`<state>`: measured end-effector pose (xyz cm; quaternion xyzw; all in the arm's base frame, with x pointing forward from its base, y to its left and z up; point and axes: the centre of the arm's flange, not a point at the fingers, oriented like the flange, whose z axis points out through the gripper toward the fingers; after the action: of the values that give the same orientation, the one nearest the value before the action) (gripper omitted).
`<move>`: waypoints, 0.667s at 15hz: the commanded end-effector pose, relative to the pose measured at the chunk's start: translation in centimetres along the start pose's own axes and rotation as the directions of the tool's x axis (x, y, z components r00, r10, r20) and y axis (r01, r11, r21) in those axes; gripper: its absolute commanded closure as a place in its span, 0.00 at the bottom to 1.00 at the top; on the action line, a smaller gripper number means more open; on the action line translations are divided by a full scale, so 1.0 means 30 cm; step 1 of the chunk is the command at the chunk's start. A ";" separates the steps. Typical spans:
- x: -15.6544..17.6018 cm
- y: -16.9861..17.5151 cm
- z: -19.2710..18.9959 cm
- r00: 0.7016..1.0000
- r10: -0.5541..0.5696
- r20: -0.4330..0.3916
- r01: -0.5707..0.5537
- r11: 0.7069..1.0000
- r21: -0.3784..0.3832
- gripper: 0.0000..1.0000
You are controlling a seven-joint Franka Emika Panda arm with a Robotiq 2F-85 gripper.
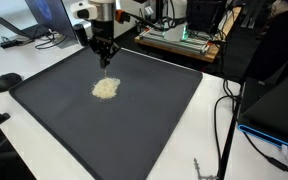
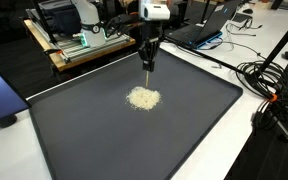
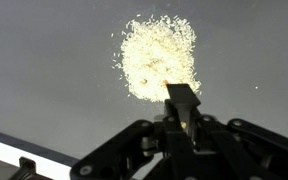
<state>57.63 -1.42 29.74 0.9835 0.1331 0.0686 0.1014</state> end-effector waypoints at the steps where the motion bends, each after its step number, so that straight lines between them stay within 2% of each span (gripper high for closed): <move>1: 0.004 -0.122 -0.012 0.997 -0.063 0.040 0.066 0.994 -0.090 0.97; 6: 0.020 -0.302 0.017 0.979 -0.186 0.082 0.200 0.953 -0.226 0.97; 10: 0.017 -0.437 0.042 0.947 -0.303 0.103 0.320 0.892 -0.319 0.97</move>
<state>55.69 8.81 26.87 0.9374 0.2476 0.0485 0.2403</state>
